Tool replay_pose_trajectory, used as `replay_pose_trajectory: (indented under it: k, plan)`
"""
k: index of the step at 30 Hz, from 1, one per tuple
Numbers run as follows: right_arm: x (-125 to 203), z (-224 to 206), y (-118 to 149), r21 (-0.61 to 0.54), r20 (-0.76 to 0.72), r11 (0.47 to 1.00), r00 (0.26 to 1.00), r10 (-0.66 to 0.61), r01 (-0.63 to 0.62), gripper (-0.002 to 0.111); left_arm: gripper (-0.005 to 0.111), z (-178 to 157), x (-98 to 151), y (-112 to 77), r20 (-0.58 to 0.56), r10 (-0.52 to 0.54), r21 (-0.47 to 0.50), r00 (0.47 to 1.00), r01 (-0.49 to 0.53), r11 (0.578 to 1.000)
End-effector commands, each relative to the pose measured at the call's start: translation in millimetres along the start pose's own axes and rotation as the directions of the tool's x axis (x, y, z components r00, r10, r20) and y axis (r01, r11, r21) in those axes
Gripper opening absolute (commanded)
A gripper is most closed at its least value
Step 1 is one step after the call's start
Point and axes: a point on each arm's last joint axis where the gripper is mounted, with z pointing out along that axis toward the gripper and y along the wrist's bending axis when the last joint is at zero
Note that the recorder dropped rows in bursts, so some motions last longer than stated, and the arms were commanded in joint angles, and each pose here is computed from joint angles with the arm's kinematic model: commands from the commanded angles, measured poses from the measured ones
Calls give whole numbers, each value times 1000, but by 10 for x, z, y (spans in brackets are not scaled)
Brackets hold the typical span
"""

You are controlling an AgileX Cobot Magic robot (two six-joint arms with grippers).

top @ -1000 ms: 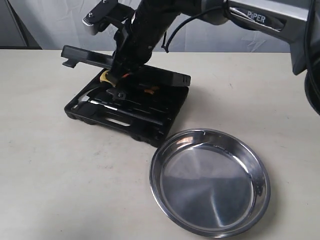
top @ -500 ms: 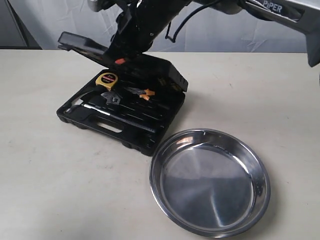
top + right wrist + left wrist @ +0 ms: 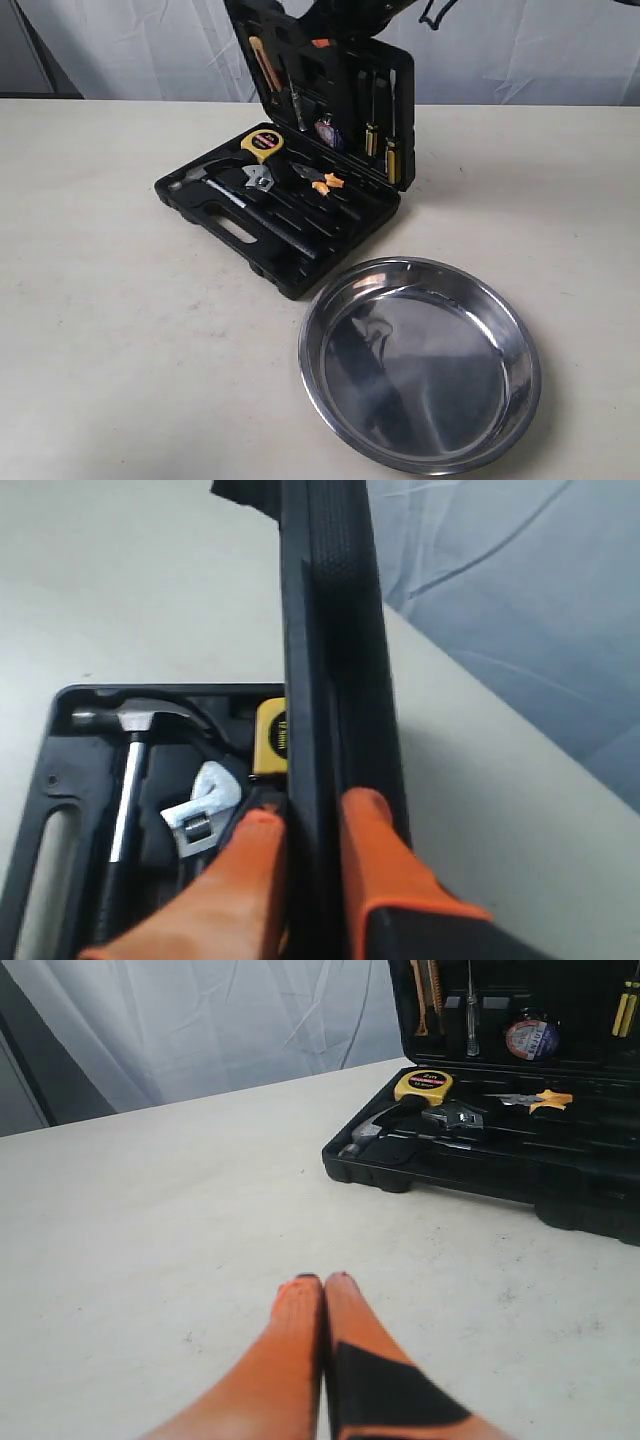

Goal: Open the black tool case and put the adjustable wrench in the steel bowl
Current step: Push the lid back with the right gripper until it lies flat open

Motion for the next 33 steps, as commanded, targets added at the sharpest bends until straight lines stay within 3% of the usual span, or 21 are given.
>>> replay_pose_trajectory:
  k: [1,6,16,18,21,23,25,33]
  plan:
    - [152,-11,-209,90,-114,991,990,-84,95,-1,0,-2,-9,-1,16,-6,2,1000,6,1000]
    - [233,34,-336,203,-192,967,974,-117,156,-1,0,-2,-9,-1,16,-6,2,1000,6,1000]
    - [235,40,-354,219,-194,961,973,-126,168,0,0,-2,-9,-1,16,-6,2,1000,6,1000]
    - [233,39,-360,225,-194,959,972,-129,172,7,0,-2,-9,-1,16,-6,2,1000,6,1000]
    - [230,30,-393,262,-196,950,973,-123,173,39,0,-2,-9,-1,16,-6,2,1000,6,1000]
    - [234,21,-419,290,-202,942,973,-113,170,52,0,-2,-9,-1,16,-6,2,1000,6,1000]
    - [239,6,-458,332,-214,927,971,-104,173,56,0,-2,-9,-1,16,-6,2,1000,6,1000]
    - [195,-171,-599,502,-236,843,969,-80,192,55,0,-2,-9,-1,16,-6,2,1000,6,1000]
